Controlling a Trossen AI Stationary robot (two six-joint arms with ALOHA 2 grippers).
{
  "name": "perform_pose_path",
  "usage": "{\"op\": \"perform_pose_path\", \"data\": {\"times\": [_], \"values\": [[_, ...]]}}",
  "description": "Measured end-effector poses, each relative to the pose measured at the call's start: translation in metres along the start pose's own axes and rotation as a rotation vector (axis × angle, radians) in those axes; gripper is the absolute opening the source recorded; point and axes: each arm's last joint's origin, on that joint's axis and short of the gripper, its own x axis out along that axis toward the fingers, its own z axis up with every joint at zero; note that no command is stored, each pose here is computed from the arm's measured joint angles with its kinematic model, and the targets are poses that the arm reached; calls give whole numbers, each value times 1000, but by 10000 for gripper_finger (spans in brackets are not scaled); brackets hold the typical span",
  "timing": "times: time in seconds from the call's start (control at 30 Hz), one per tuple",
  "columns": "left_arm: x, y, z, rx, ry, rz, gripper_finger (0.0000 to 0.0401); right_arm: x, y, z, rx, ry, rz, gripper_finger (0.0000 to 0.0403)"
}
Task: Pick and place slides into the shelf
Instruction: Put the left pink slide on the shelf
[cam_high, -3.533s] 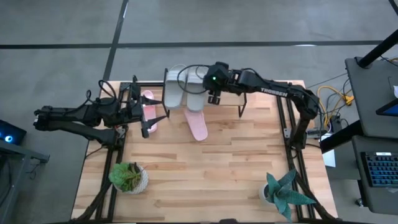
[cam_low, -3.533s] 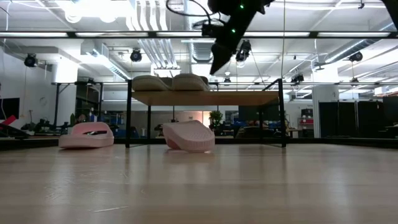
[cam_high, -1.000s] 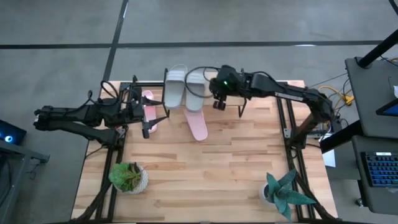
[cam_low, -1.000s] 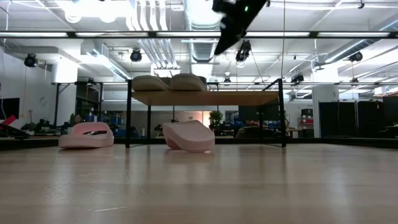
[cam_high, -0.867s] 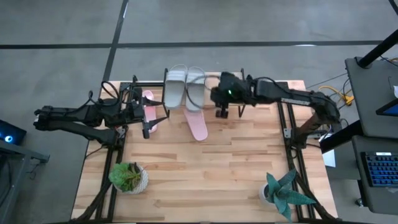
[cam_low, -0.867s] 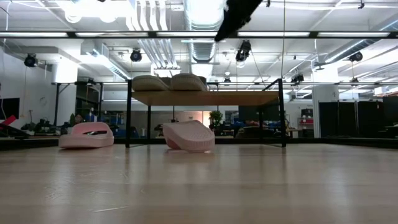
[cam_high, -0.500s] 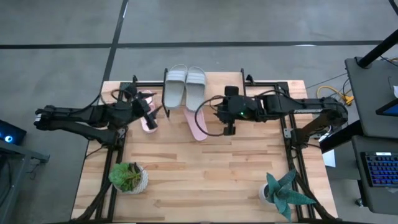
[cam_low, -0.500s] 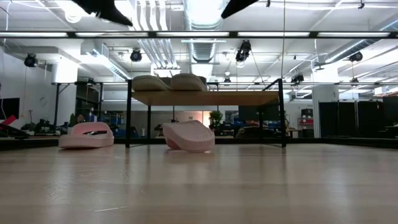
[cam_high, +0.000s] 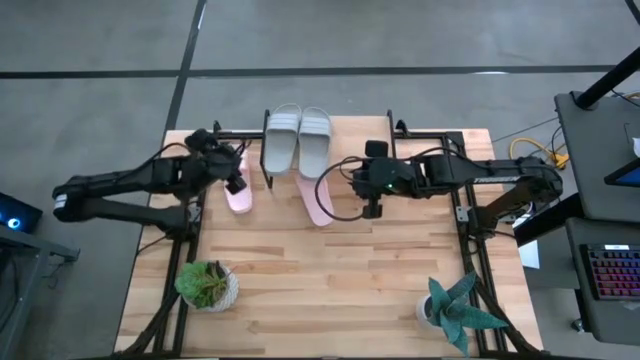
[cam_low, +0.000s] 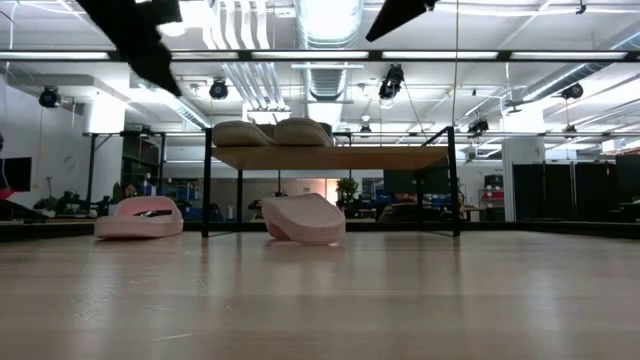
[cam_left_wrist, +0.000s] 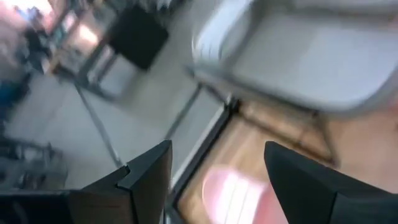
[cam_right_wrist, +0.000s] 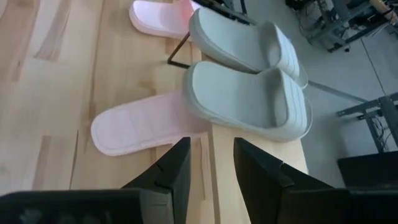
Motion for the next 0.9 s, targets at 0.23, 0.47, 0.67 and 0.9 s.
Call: {"op": "perform_pose_path", "data": {"times": [0.23,0.47,0.67,0.9], "values": [[26,-3,-13,54,203,-142,240,2,1,-2,-6,14,4,113],[50,-12,-22,169,353,-182,240,2,2,-3,-13,28,9,112],[73,-13,-34,245,471,-198,240,4,4,-6,-19,41,13,105],[92,-17,-49,310,500,-228,240,11,8,-14,-45,75,21,106]]}}
